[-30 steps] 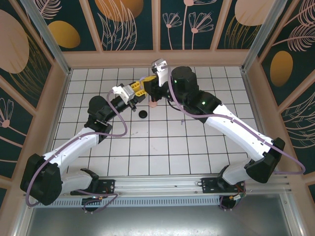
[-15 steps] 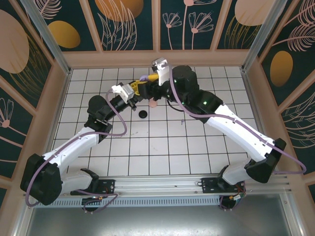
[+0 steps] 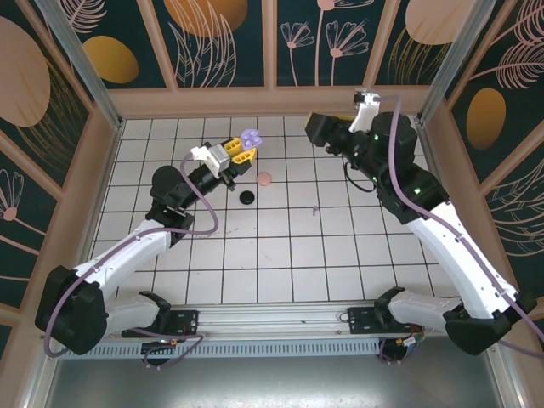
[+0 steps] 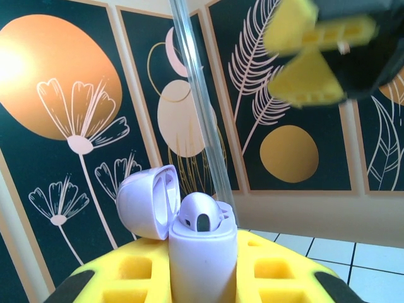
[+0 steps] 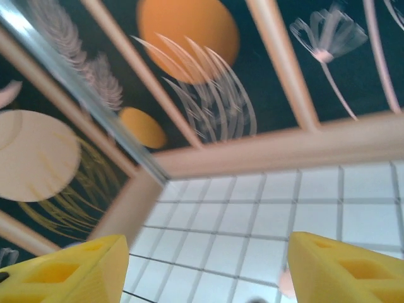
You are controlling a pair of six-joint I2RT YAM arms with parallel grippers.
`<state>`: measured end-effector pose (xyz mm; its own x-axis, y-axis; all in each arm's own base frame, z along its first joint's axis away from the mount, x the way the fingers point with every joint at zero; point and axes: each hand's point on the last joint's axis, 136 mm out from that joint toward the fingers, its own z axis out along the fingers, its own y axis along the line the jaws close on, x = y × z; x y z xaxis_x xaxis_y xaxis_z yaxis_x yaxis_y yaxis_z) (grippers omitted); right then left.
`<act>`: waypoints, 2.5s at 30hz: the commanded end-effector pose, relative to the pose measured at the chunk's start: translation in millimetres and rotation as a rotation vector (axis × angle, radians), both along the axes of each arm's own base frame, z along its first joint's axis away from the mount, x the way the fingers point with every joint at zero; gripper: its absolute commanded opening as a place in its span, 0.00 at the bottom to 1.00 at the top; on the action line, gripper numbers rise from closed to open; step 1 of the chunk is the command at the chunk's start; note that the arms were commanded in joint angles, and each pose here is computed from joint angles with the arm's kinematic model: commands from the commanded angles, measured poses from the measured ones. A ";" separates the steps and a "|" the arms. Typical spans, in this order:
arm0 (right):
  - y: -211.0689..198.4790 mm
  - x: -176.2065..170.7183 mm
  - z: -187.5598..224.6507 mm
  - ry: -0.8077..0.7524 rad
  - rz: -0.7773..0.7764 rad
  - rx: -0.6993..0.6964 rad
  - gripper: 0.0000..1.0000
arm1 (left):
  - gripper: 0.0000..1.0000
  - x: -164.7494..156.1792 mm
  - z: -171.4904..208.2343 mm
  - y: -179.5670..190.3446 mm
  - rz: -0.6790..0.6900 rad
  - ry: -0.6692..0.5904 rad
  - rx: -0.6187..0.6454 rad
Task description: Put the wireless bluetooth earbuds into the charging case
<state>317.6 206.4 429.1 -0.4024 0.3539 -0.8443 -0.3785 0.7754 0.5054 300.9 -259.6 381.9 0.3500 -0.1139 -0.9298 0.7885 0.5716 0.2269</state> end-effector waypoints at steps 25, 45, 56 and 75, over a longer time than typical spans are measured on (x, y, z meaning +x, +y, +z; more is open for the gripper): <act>-33.8 24.2 -373.3 0.976 -0.288 -0.382 0.45 | 0.00 -0.9 -4.5 0.6 -0.003 0.026 -0.030; -21.4 35.0 -400.5 1.031 -0.305 -0.443 0.38 | 0.00 -0.8 -9.4 -2.9 -0.019 0.006 -0.025; -23.3 33.2 -415.0 1.055 -0.318 -0.483 0.35 | 0.00 -0.8 -11.7 -2.8 -0.017 0.001 -0.021; -17.3 31.5 -414.9 1.037 -0.289 -0.486 0.20 | 0.00 1.3 -10.0 -3.7 -0.017 0.012 -0.025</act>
<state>350.7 183.0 16.6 -0.9273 0.2890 -0.2381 0.2752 0.9572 0.0900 307.8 -261.2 361.3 0.3066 -0.1155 -0.9448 0.7952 0.5766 0.1876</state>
